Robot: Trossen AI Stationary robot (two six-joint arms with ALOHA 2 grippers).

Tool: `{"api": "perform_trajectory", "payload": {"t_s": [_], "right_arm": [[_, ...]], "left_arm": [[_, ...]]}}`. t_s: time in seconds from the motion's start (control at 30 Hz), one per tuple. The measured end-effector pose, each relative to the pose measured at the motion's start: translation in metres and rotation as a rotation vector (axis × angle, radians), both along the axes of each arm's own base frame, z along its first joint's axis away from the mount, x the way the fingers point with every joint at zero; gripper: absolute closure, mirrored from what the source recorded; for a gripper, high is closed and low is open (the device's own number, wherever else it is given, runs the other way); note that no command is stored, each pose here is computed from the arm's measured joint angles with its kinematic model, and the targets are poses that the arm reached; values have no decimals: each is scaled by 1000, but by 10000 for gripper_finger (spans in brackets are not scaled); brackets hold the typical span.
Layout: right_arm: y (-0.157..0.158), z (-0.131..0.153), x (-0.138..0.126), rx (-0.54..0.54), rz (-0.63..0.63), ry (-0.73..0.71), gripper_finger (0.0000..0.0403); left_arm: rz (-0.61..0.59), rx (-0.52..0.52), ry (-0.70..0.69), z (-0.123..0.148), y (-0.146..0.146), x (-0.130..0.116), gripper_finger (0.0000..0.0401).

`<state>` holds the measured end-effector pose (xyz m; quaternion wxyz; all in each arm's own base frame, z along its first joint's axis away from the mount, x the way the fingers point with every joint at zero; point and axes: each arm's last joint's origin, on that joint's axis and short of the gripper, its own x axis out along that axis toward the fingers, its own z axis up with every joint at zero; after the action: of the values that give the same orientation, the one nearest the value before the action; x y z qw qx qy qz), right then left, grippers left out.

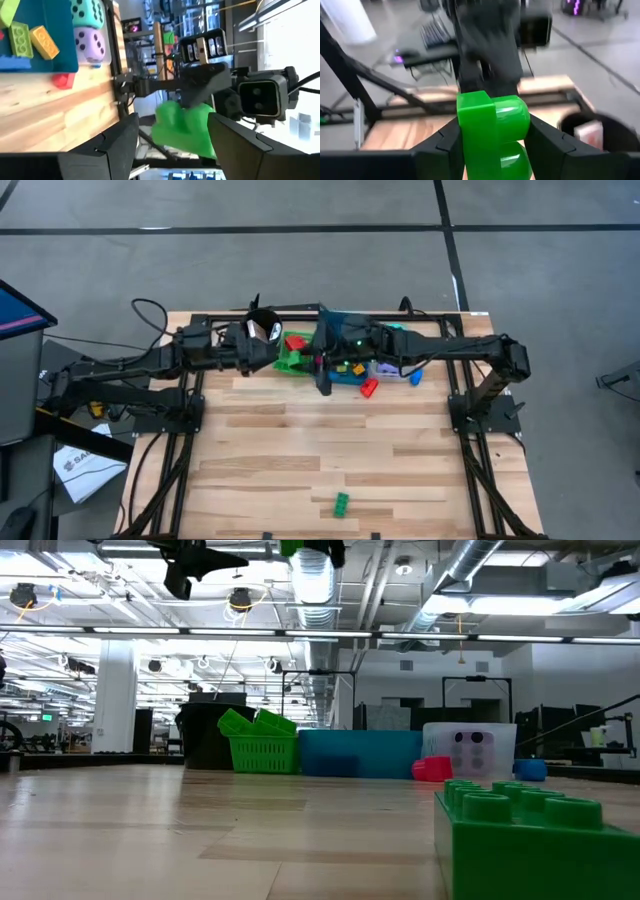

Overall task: Pick & Place Toys
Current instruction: Put the large stud green game piece into the green bin

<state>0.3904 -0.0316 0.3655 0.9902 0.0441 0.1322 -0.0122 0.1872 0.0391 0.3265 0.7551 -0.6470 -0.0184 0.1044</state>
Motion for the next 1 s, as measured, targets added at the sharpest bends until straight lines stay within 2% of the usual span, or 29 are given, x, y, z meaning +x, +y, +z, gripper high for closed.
{"api": "perform_trajectory", "payload": {"t_s": [0.33, 0.57, 1.0], "right_arm": [[7, -17, -6, 29, -37, 190, 246], [5, -15, -5, 34, -45, 166, 246], [-1, -17, -6, 49, -66, 181, 246]], "left_arm": [[-36, -7, 14, -2, -1, 2, 170], [-89, -29, 14, -9, 0, 19, 170], [-116, -51, -56, -17, 5, 48, 170]]}}
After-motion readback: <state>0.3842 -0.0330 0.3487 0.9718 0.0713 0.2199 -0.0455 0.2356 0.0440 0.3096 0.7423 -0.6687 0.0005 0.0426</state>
